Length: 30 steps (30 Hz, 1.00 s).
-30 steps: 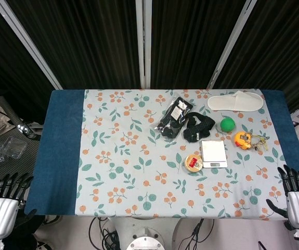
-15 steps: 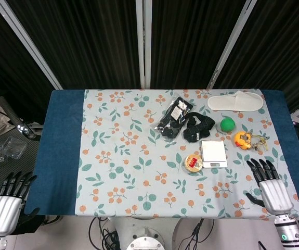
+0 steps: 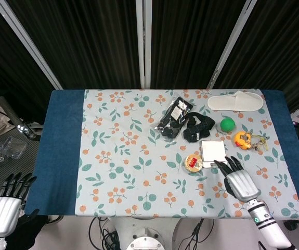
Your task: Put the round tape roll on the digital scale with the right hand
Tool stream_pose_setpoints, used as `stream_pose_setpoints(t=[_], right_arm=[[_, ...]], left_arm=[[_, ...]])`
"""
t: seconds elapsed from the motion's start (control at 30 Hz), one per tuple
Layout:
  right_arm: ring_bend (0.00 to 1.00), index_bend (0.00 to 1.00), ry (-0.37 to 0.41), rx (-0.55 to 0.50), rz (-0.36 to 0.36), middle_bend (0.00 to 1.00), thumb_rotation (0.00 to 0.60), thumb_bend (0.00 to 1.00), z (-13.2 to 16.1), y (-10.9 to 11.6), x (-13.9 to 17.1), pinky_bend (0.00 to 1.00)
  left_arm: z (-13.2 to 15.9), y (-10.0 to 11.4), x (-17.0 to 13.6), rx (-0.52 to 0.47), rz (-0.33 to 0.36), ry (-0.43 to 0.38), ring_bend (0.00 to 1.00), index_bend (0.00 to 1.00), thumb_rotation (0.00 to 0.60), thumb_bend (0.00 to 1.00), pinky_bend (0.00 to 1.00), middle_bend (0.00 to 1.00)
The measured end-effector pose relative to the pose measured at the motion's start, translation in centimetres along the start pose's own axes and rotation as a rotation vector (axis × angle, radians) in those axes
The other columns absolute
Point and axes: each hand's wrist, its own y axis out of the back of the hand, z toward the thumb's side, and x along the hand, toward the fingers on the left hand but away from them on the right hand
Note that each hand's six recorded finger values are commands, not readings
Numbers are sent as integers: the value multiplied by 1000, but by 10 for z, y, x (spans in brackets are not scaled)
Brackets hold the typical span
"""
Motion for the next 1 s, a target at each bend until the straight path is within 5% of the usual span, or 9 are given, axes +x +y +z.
stream_pose_setpoints(t=[1.0], right_arm=[[0,0,38,-30,77,199,600,852,26,-23,-32,0]], left_arm=[[-4,-1,-4,-7,0,7,0,141,600,96,31,84]])
